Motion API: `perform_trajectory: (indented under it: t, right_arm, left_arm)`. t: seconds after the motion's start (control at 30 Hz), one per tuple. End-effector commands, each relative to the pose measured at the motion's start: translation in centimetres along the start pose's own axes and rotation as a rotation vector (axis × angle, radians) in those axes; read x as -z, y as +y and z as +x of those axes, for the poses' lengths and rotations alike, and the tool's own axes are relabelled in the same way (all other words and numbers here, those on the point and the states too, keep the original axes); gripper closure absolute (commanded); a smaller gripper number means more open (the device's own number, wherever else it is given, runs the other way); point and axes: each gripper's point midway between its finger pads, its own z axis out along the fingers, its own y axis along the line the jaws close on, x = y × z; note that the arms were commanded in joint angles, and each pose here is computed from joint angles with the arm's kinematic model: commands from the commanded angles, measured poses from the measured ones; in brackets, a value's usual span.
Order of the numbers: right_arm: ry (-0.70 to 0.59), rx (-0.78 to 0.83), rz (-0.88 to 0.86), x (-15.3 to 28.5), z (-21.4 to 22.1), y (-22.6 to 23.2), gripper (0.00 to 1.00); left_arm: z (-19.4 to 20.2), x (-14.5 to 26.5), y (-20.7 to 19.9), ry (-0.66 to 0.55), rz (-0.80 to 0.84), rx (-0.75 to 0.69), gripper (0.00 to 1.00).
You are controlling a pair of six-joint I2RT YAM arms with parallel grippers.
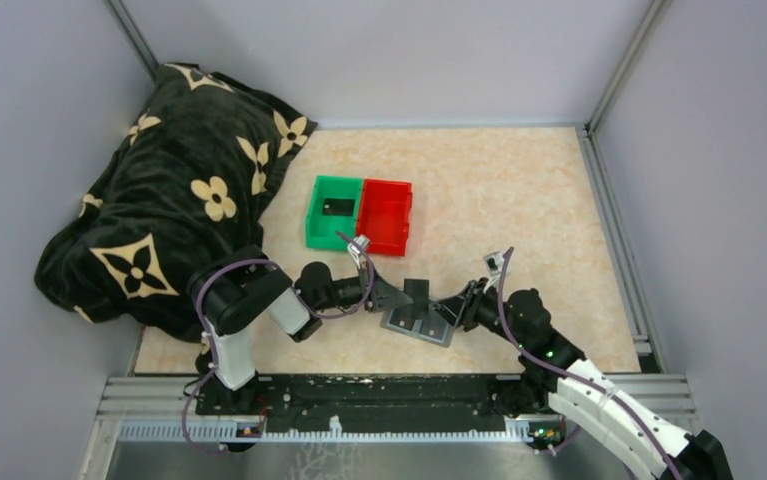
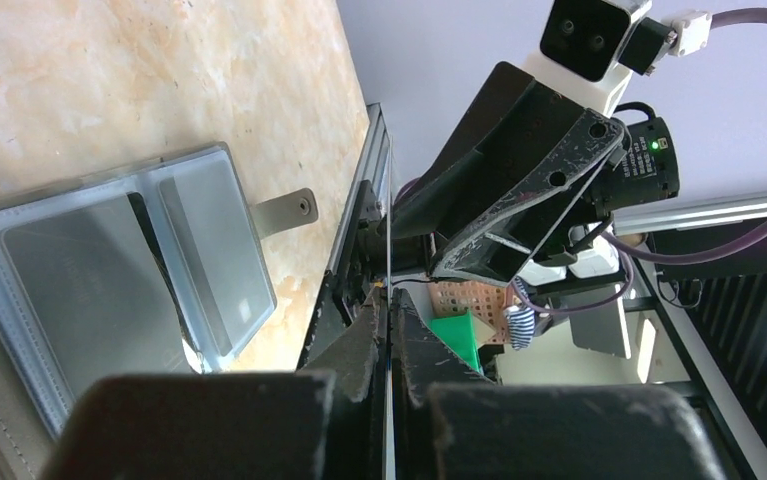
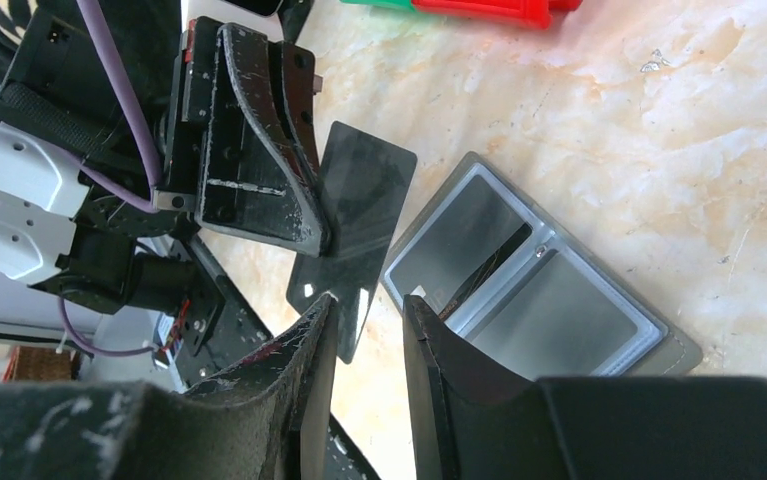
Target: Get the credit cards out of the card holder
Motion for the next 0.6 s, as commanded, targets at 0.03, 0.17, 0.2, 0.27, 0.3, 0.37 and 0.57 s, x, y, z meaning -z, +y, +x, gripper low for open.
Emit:
perform_trajectory:
  t: [0.03, 0.17, 0.2, 0.27, 0.3, 0.37, 0.57]
  right_arm:
    - [-0.079, 0.057, -0.102, -0.1, -2.7, 2.9, 0.69]
    - [-0.069, 0.049, -0.119, -0.5, -2.5, 3.1, 0.69]
    - [-0.064, 0.047, -0.121, -0.5, -2.4, 3.1, 0.69]
    - [-0.060, 0.042, -0.119, -0.7, -2.3, 2.9, 0.69]
    - [-0.056, 0.041, -0.118, -0.8, -2.2, 2.8, 0.69]
    - [-0.058, 0.046, -0.123, -0.9, -2.3, 3.0, 0.69]
    - [-0.053, 0.050, -0.174, -1.1, -2.4, 3.9, 0.80]
  left_arm:
    - [-0.5, 0.4, -6.2, -0.022, 0.249, -0.151, 1.00]
    - [-0.3, 0.1, -6.4, -0.003, 0.262, -0.152, 1.00]
    - [-0.3, 0.1, -6.4, -0.004, 0.263, -0.153, 1.00]
    - [-0.3, 0.2, -6.9, -0.001, 0.276, -0.166, 1.00]
    - [-0.3, 0.1, -7.1, 0.005, 0.283, -0.167, 1.00]
    - [-0.3, 0.1, -7.4, 0.014, 0.293, -0.169, 1.00]
    - [-0.2, -0.2, -7.4, 0.032, 0.299, -0.160, 1.00]
